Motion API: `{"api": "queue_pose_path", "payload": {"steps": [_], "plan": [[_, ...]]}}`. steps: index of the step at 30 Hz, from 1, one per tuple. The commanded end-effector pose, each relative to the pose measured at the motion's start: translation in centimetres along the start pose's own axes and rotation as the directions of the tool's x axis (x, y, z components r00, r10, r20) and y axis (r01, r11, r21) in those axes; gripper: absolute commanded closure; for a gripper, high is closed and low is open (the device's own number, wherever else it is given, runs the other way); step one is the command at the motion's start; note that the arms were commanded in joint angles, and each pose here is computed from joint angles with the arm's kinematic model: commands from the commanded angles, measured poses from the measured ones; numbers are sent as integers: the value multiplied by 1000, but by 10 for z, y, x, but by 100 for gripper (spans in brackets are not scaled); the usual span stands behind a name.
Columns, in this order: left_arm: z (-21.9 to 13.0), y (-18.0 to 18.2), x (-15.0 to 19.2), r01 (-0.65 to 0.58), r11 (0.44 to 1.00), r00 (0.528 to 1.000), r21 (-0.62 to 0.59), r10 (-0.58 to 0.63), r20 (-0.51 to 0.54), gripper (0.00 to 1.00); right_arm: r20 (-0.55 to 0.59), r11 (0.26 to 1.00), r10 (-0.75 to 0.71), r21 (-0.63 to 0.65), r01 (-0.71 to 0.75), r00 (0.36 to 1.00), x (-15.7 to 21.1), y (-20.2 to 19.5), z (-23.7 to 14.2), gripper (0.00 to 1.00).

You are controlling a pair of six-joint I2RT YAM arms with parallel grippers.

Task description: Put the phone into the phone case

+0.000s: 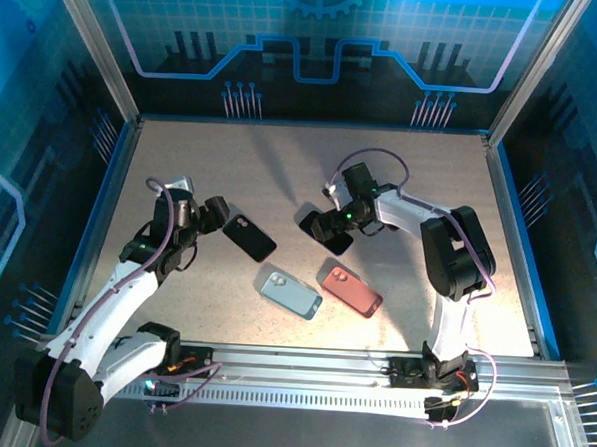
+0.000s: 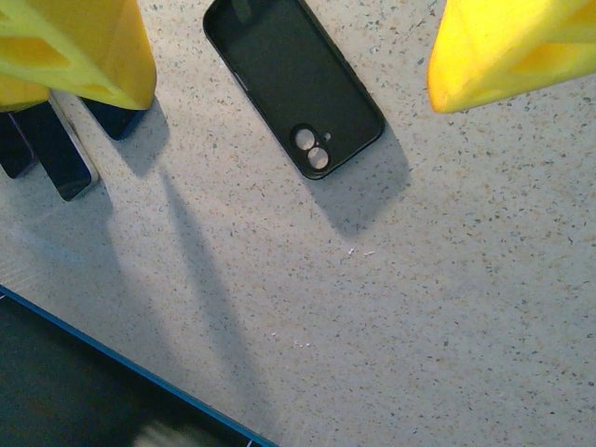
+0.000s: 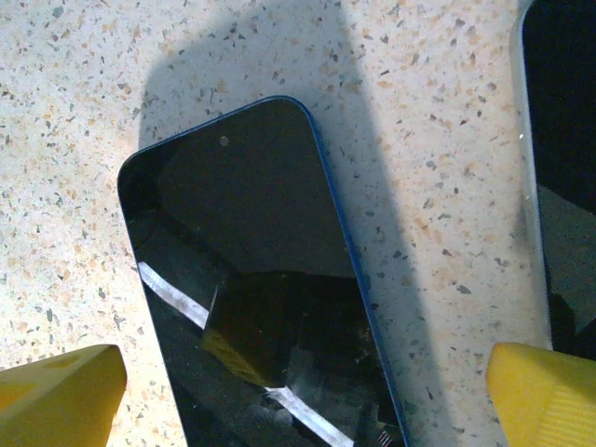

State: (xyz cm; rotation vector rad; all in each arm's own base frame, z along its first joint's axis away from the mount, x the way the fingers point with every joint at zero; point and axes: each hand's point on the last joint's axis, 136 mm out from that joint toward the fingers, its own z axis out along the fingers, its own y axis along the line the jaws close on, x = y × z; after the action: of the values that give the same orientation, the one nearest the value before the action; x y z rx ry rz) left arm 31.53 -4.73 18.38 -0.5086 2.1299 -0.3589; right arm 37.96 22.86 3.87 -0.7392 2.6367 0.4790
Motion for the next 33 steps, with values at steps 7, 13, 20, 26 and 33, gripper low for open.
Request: {"api": "queue_pose_path", "payload": {"steps": [7, 13, 20, 26, 33], "plan": [[2, 10, 10, -18, 999, 1000, -37, 17, -19, 23, -110, 997, 66, -34, -70, 992, 41, 17, 6, 3], [2, 11, 8, -27, 999, 1000, -47, 27, -11, 23, -147, 997, 62, -26, -66, 987, 53, 28, 7, 5], [1, 11, 7, -32, 998, 999, -48, 32, -13, 23, -160, 998, 63, -5, -65, 985, 54, 45, -2, 5], [0, 9, 5, -30, 999, 1000, -45, 29, -6, 24, -194, 998, 26, 69, -13, 981, 51, 52, -5, 6], [1, 9, 6, -30, 999, 1000, -39, 29, -11, 24, -194, 978, -14, 203, 54, 981, 40, 38, 2, 6]]}}
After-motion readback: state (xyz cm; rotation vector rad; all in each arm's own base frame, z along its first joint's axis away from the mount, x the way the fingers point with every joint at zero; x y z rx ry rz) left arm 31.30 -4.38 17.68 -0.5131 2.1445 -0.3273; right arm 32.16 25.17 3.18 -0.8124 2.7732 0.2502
